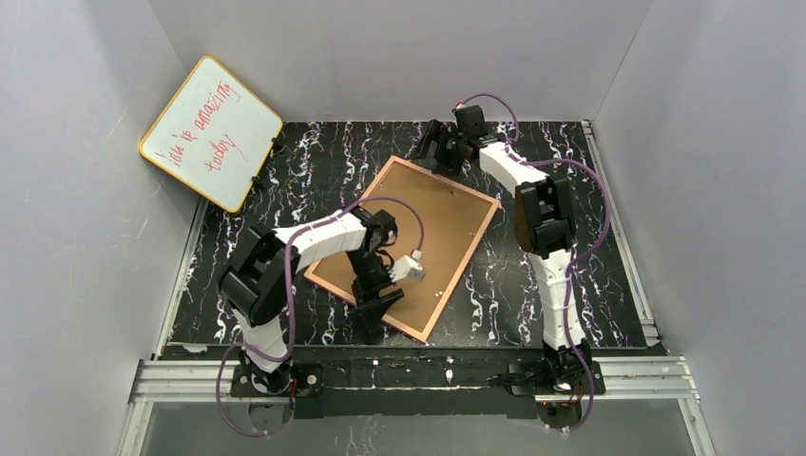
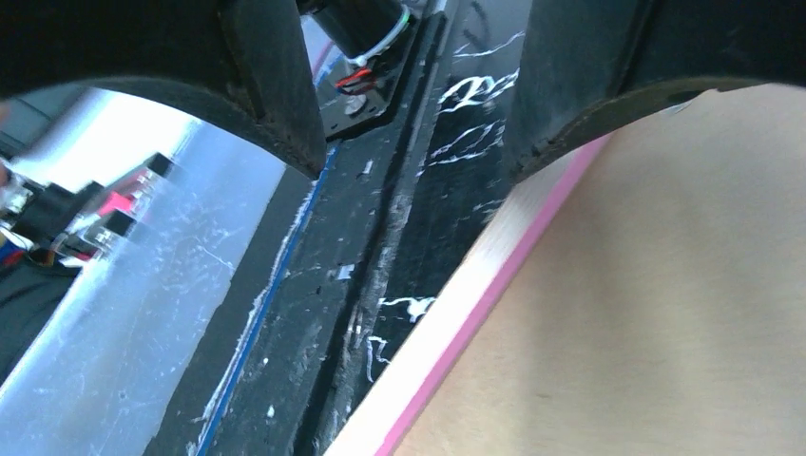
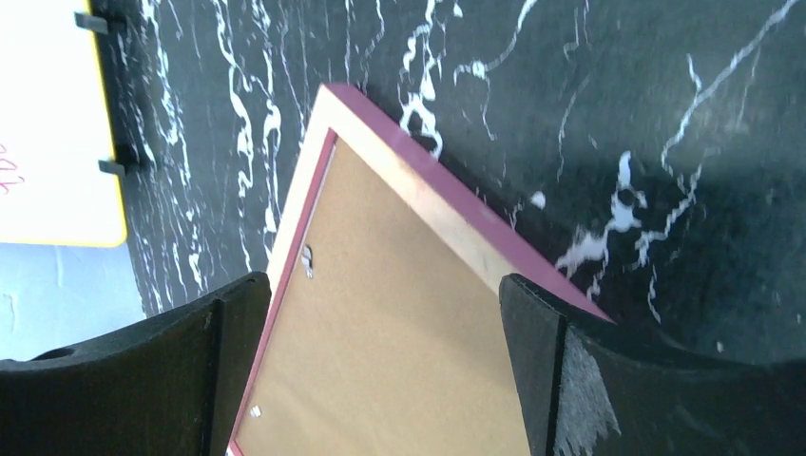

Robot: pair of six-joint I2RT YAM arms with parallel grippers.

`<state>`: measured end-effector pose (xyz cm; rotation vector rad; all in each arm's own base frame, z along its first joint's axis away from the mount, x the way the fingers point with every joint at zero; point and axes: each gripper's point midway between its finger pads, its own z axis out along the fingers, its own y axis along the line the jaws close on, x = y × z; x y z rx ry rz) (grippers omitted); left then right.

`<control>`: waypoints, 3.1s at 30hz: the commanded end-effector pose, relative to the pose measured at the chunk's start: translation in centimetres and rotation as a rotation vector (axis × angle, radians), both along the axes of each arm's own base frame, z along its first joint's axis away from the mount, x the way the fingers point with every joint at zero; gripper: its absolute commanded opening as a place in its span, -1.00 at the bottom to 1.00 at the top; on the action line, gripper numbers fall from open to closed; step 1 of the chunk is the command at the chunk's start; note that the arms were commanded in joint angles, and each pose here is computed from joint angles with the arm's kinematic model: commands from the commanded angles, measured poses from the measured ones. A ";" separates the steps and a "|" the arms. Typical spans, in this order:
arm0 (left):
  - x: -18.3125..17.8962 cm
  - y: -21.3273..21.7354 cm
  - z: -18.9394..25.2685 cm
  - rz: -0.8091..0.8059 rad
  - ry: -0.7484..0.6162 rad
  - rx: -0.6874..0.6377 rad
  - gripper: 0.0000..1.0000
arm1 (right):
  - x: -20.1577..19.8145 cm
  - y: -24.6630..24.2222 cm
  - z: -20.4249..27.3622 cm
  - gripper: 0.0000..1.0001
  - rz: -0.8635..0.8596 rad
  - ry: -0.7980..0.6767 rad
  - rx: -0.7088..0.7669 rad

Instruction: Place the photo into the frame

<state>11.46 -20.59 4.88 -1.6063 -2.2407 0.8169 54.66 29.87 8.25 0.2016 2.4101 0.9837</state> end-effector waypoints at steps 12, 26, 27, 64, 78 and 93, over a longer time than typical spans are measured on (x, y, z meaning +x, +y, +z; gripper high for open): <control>21.2 13.1 5.3 0.545 -0.355 -0.076 0.26 | -8.0 -3.5 9.7 0.97 -0.080 -0.074 -0.032; 18.4 15.0 -0.3 0.693 -0.016 -0.149 -0.24 | -24.3 13.1 6.0 0.71 0.168 0.085 0.170; 18.0 14.8 -0.3 0.691 -0.002 -0.157 -0.25 | -25.0 14.1 5.6 0.69 0.181 0.098 0.173; 12.0 11.0 -2.0 0.691 0.149 -0.213 -0.43 | -27.9 18.6 -0.8 0.25 0.141 0.243 0.168; 11.9 11.1 -2.3 0.683 0.147 -0.210 -0.43 | -26.2 18.5 -1.6 0.15 0.109 0.225 0.161; 11.9 10.8 -2.2 0.670 0.134 -0.216 -0.44 | -25.1 19.0 -2.1 0.06 0.097 0.234 0.181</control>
